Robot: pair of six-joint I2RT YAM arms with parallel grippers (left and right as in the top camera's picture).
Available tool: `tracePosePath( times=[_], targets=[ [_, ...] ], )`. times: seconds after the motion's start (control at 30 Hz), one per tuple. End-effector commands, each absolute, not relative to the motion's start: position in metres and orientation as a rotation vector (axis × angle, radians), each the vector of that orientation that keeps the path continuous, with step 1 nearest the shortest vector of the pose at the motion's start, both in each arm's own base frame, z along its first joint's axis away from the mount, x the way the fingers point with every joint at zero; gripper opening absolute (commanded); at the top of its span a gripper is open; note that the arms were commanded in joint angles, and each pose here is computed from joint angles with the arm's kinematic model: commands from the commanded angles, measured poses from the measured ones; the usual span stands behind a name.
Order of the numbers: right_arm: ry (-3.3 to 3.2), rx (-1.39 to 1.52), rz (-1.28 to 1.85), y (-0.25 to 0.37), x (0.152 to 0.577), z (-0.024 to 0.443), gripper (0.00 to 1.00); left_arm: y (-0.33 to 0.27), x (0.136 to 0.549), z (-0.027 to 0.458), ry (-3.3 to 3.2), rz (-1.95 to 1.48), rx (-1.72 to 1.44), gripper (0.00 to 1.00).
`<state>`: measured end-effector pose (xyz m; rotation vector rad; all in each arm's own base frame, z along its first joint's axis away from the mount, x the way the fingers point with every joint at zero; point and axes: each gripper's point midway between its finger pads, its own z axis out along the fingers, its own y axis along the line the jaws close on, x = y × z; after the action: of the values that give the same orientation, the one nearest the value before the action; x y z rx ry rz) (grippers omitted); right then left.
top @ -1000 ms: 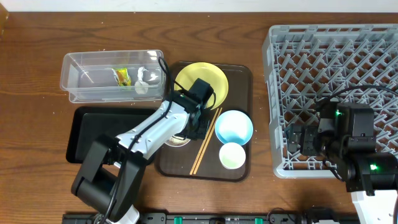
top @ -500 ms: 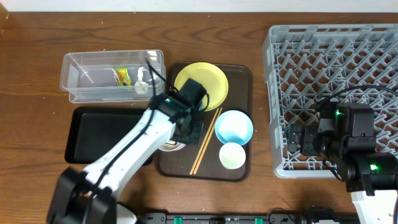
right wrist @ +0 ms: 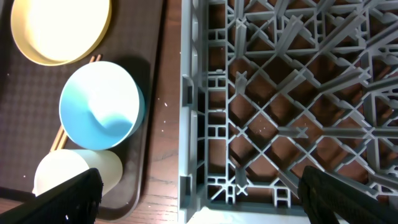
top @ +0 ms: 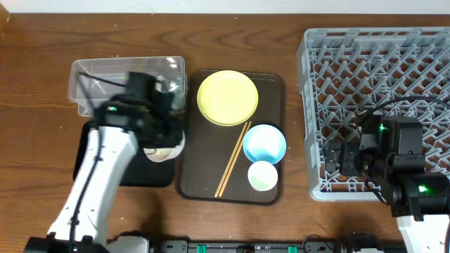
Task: Sort waste into correct bins and load items into the dishwasher rack
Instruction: 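Lift the pink bowl over the black tray and tip out the rice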
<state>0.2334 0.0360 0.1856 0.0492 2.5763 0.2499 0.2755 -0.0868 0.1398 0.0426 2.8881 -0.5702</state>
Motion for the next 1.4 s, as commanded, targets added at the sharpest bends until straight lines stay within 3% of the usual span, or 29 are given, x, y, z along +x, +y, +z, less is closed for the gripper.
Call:
tracePosePath(
  times=[0.0,0.23,0.57,0.8,1.37],
  targets=[
    [2.566,0.049,0.265,0.039,0.233,0.192,0.99,-0.089,0.283,0.155,2.774,-0.896,0.068,0.06],
    [2.571,0.05,0.265,0.039,0.232,0.191,0.99,-0.056,0.301,0.157,2.57,-1.324,-0.207,0.06],
    [2.571,0.05,0.265,0.039,0.232,0.191,0.99,-0.018,0.32,0.143,2.353,-1.678,-0.584,0.06],
    [2.571,0.05,0.265,0.039,0.232,0.191,0.99,-0.001,0.316,0.138,2.289,-1.771,-0.77,0.06],
    [2.571,0.05,0.265,0.039,0.232,0.191,0.99,0.005,0.317,0.18,1.994,-2.047,-0.983,0.06]
  ],
)
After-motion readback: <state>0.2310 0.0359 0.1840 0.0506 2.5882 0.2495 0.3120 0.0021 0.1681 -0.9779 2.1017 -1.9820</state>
